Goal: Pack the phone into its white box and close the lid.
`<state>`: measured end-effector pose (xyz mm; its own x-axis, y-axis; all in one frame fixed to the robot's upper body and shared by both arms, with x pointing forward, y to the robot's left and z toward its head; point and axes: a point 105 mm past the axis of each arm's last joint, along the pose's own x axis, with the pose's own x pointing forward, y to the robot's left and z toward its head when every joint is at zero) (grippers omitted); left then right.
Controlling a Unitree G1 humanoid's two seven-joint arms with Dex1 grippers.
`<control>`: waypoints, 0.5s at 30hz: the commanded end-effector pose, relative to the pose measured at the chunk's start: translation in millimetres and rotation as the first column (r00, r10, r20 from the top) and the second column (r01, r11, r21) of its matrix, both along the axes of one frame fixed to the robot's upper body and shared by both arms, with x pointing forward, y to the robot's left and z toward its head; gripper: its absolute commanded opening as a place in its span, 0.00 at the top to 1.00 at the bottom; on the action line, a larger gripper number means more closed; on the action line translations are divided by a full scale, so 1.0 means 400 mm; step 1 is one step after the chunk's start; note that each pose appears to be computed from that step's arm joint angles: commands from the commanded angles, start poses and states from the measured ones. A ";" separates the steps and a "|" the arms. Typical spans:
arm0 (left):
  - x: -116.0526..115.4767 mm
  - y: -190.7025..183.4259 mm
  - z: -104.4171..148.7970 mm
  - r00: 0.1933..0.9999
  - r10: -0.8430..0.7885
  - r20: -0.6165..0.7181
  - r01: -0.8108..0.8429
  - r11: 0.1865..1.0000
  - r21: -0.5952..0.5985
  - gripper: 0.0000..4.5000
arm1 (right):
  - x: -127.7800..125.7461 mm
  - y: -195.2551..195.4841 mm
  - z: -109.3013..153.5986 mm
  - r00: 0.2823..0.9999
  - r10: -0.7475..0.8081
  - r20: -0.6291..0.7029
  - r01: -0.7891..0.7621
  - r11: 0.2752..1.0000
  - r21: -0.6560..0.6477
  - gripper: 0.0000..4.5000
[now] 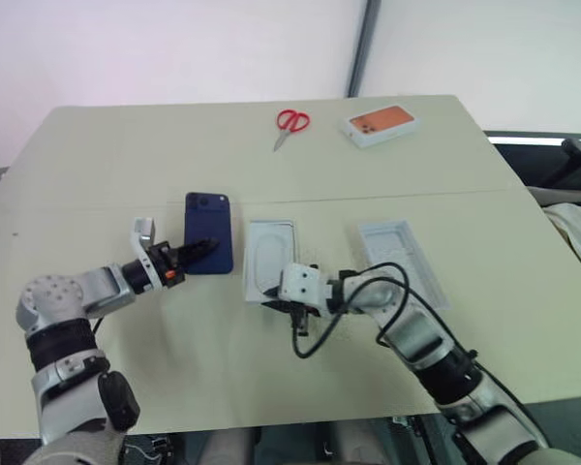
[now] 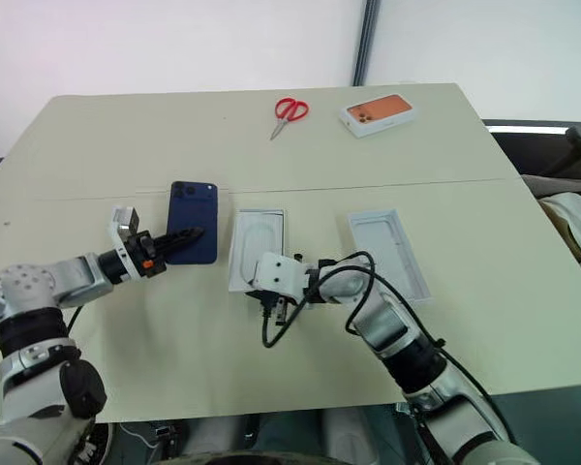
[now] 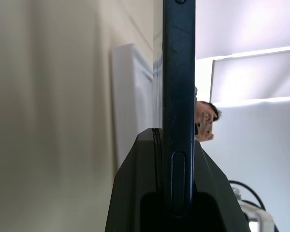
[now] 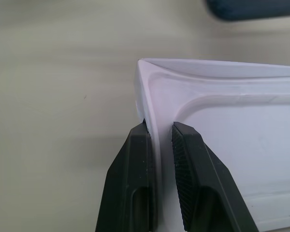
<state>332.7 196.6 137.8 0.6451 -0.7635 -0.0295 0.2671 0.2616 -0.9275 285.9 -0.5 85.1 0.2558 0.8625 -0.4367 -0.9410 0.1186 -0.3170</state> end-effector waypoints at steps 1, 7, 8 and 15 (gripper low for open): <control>0.001 -0.001 0.064 0.997 -0.011 0.080 0.013 1.000 -0.027 1.00 | -0.020 0.014 -0.032 0.993 0.011 -0.115 -0.012 1.000 -0.003 0.82; -0.008 -0.011 0.043 0.998 -0.021 0.058 0.021 1.000 -0.010 1.00 | -0.018 -0.002 -0.034 0.996 0.017 -0.082 -0.021 0.999 -0.047 0.32; -0.009 -0.011 0.042 0.998 -0.021 0.057 0.021 1.000 -0.010 1.00 | -0.016 -0.002 -0.032 0.997 0.020 -0.070 -0.023 0.999 -0.047 0.32; -0.016 -0.023 0.035 0.998 -0.036 0.052 0.036 0.999 -0.005 1.00 | -0.016 -0.005 -0.012 0.994 0.013 -0.106 -0.014 1.000 -0.011 0.32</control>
<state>326.7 187.8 135.0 0.6241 -0.7797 -0.0496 0.2538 0.2624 -0.9310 281.8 -1.1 82.2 0.2071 0.8625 -0.4618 -0.9664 0.1070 -0.2336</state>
